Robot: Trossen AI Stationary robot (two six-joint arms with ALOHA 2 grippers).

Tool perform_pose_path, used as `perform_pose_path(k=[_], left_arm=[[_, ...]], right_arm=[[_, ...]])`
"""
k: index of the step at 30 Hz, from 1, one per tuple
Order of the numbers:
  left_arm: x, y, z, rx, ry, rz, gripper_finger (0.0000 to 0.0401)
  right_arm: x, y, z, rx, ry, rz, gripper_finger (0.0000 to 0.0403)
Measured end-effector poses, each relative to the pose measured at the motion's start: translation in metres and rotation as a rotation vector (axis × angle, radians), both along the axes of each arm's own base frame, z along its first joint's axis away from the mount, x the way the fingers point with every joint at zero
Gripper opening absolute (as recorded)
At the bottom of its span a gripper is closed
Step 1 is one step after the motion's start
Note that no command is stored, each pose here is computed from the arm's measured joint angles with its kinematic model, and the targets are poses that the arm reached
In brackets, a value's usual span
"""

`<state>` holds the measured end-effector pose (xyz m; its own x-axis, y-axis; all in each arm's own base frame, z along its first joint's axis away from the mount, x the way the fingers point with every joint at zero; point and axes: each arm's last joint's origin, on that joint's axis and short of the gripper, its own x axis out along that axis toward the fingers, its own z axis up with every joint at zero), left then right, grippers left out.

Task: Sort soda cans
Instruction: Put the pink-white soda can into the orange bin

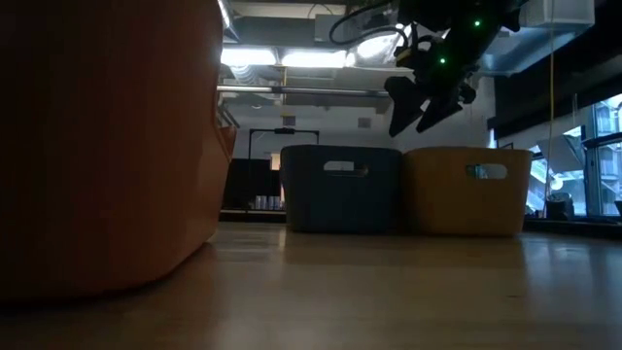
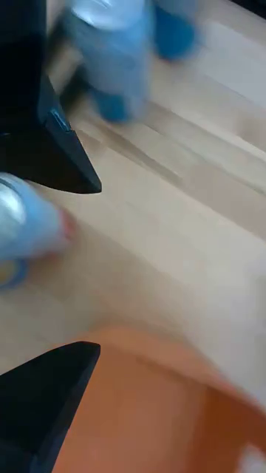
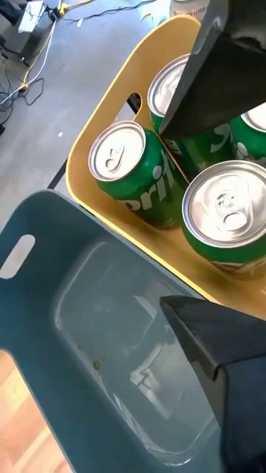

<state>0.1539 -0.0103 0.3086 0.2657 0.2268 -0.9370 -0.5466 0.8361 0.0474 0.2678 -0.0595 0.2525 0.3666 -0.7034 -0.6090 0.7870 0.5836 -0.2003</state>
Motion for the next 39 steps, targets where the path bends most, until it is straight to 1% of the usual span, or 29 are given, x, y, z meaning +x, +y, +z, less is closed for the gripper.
perform_pose_path(k=[5, 8, 11, 16, 18, 23, 26, 31, 35, 39], left_arm=[[-0.016, 0.005, -0.003, -0.004, 0.145, 0.136, 0.0333], [-0.020, 0.006, -0.003, -0.010, 0.177, 0.175, 0.0333], [-0.020, 0.006, -0.010, -0.043, 0.208, 0.172, 0.0333], [-0.024, 0.009, -0.030, -0.058, 0.301, 0.157, 0.0333], [-0.025, 0.009, -0.036, -0.089, 0.332, 0.161, 0.0333], [-0.026, 0.008, -0.043, -0.146, 0.357, 0.156, 0.0333], [-0.027, 0.008, -0.046, -0.145, 0.370, 0.138, 0.0333], [-0.030, 0.008, -0.060, -0.147, 0.420, 0.121, 0.0333], [-0.026, 0.008, -0.070, -0.153, 0.388, 0.103, 0.0333], [-0.023, 0.008, -0.073, -0.161, 0.361, 0.084, 0.0333]], right_arm=[[0.000, 0.000, 0.000, 0.008, -0.003, 0.006, 0.0358], [0.000, 0.000, 0.000, 0.014, -0.005, 0.011, 0.0358], [0.000, 0.000, 0.000, 0.015, -0.005, 0.012, 0.0358], [0.001, 0.001, 0.000, 0.026, -0.005, 0.022, 0.0358], [0.001, 0.001, 0.000, 0.026, -0.005, 0.023, 0.0358], [0.001, 0.001, 0.000, 0.026, -0.004, 0.023, 0.0358], [0.001, 0.001, 0.000, 0.026, -0.004, 0.023, 0.0358], [0.001, 0.001, 0.000, 0.026, -0.004, 0.023, 0.0358], [0.001, 0.001, 0.000, 0.026, -0.004, 0.023, 0.0358], [0.001, 0.001, 0.000, 0.026, -0.004, 0.023, 0.0358]])
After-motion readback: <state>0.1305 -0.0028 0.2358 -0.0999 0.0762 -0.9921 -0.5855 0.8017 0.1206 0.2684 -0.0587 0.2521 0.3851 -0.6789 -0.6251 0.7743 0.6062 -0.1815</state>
